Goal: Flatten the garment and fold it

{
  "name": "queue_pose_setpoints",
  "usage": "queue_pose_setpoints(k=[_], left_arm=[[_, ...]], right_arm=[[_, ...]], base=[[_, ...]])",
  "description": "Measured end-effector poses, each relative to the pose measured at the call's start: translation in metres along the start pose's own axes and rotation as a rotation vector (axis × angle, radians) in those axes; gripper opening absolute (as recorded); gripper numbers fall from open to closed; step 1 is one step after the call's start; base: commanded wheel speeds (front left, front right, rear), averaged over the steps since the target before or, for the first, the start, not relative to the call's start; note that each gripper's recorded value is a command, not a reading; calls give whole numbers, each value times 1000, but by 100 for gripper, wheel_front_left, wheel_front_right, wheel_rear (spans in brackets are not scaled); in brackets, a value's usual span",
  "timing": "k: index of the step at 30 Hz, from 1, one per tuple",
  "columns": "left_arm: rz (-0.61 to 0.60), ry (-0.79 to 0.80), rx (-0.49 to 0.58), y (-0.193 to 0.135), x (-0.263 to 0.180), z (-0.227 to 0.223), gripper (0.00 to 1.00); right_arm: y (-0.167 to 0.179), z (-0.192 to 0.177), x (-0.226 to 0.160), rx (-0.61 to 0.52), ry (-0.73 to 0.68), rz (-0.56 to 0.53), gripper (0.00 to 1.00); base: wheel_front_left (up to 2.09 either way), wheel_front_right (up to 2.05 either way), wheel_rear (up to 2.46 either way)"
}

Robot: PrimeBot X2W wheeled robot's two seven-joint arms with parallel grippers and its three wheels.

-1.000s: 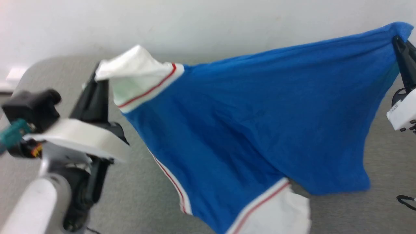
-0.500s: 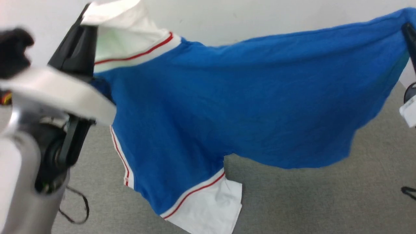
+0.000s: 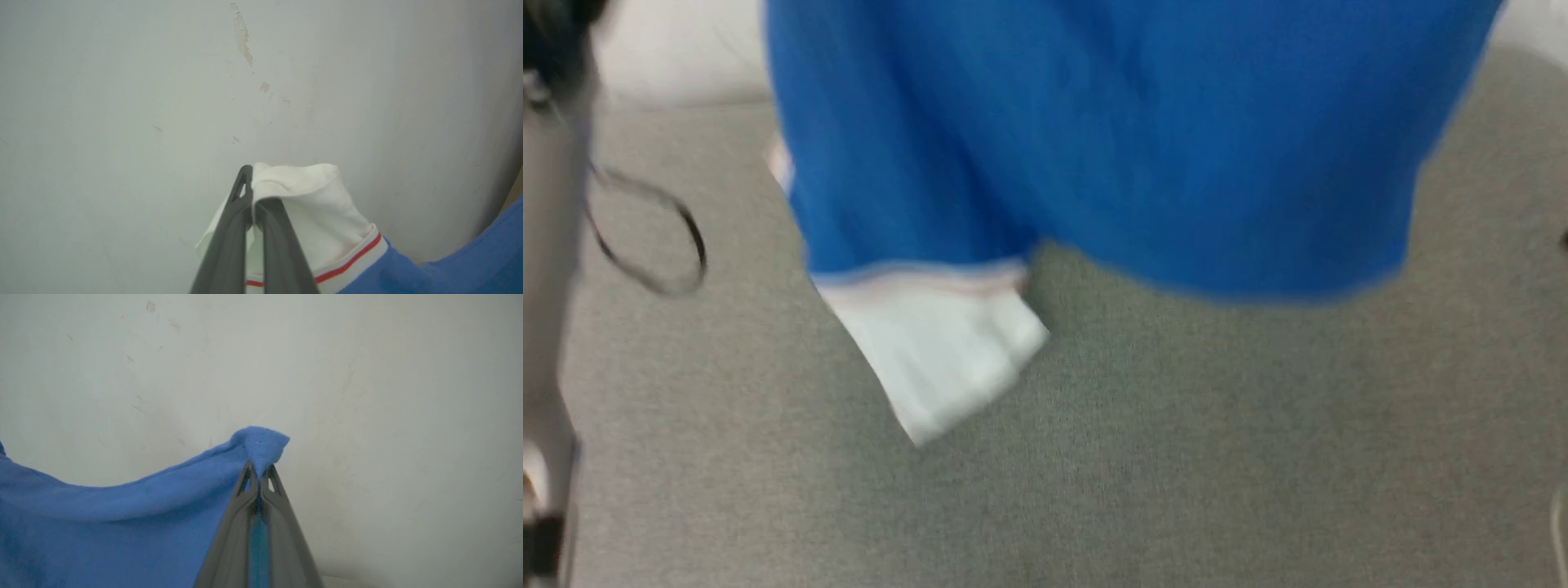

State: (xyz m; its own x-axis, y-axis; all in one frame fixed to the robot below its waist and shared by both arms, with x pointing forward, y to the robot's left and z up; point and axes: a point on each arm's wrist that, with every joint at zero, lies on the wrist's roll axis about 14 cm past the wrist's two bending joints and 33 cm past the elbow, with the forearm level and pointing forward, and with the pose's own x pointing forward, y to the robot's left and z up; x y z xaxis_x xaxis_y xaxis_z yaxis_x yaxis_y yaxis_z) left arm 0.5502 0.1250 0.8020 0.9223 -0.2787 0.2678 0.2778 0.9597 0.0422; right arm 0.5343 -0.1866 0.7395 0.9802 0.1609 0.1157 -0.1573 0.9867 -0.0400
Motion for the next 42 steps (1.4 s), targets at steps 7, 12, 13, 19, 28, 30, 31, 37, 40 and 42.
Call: queue_pose_setpoints(k=[7, 12, 13, 19, 28, 30, 31, 37, 40, 42], left_arm=[[72, -93, 66, 28, 61, -3, 0], [95, -267, 137, 42, 88, 2, 0], [102, -299, 142, 45, 92, 1, 0], [117, -326, 113, 58, 113, -55, 0], [124, -230, 70, 78, 114, -153, 0], [108, -196, 60, 75, 109, -169, 0], [93, -181, 52, 72, 106, -175, 0], [11, -87, 37, 47, 69, -195, 0], [-22, -9, 30, 34, 38, -207, 0], [-29, 41, 12, 25, 13, -214, 0]], right_arm=[[-19, -25, 70, -31, 22, -55, 0], [-26, -38, 115, -53, -7, -81, 0], [-26, -45, 123, -64, -3, -84, 0], [-32, -113, 156, -107, 64, -94, 0], [-12, -209, 170, -146, 160, -4, 0], [-7, -222, 163, -135, 174, 20, 0], [-5, -227, 159, -137, 184, 34, 0], [0, -227, 121, -91, 195, 89, 0], [-2, -225, 91, -68, 219, 106, 0], [-6, -228, 66, -59, 253, 110, 0]], base=[[0, 0, 0], [0, 0, 0], [0, 0, 0], [0, 0, 0], [0, 0, 0], [0, 0, 0], [0, 0, 0], [0, 0, 0], [0, 0, 0], [0, 0, 0]])
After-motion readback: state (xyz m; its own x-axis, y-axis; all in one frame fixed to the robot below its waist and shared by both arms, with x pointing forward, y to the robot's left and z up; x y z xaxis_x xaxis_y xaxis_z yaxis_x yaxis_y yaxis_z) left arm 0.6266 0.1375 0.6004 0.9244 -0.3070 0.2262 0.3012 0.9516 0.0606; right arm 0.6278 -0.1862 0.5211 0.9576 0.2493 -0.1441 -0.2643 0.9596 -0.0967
